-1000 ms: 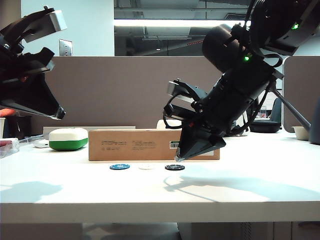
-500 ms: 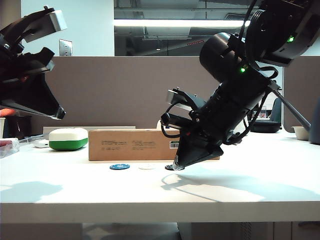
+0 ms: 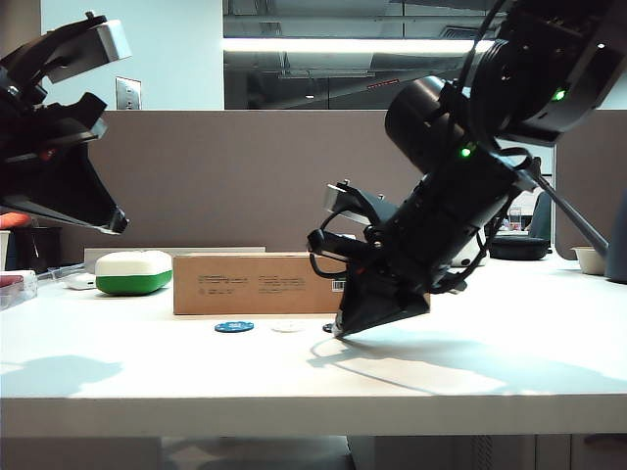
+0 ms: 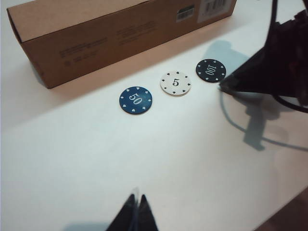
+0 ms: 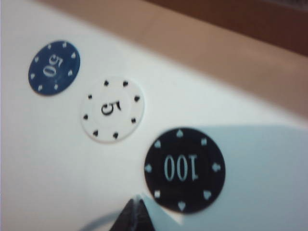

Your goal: Push the chip with the highest value in the row forward next to the rectangular box.

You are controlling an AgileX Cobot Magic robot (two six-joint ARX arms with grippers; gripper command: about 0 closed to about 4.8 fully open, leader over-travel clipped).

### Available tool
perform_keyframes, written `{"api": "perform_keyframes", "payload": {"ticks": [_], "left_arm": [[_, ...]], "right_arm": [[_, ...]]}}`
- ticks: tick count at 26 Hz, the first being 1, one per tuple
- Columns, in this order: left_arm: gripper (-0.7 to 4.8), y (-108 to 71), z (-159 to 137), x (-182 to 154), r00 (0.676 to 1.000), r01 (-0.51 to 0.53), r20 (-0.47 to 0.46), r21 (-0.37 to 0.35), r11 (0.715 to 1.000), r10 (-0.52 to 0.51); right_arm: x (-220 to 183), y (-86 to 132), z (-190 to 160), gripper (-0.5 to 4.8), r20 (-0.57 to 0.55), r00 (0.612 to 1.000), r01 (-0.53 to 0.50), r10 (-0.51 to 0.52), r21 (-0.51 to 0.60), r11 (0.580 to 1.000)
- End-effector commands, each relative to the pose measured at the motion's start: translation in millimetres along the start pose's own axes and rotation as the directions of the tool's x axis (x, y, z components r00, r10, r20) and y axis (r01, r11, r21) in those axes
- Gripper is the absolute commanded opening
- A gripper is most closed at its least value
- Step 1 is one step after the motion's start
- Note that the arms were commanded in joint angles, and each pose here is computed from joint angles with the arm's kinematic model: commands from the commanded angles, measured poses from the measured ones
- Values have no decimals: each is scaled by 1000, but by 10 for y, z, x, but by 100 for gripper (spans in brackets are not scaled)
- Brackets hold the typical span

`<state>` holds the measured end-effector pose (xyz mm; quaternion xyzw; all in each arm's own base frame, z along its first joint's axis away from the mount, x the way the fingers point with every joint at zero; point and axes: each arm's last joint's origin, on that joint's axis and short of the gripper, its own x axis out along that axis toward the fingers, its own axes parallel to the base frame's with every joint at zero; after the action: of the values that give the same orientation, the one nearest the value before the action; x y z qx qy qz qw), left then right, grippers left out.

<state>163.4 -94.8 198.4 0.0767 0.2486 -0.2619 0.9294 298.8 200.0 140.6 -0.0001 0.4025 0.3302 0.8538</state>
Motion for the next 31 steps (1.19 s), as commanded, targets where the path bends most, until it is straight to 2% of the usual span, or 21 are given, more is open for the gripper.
{"api": "perform_keyframes", "payload": {"ticks": [1, 5, 14, 31], "left_arm": [[-5, -1, 31, -7, 1000, 3, 19, 1, 1000, -3], [-5, -1, 31, -7, 1000, 3, 19, 1, 1000, -3], [-5, 0, 31, -7, 1000, 3, 19, 1, 1000, -3], [-5, 0, 31, -7, 1000, 3, 19, 1, 1000, -3]], "right_arm": [[48, -18, -6, -9, -21, 999, 33, -33, 10, 999], [70, -27, 102, -9, -19, 995, 100, -100, 13, 995], [37, 7, 264, -9, -7, 995, 97, -96, 31, 995], [51, -19, 232, -10, -29, 988, 154, -153, 37, 987]]}}
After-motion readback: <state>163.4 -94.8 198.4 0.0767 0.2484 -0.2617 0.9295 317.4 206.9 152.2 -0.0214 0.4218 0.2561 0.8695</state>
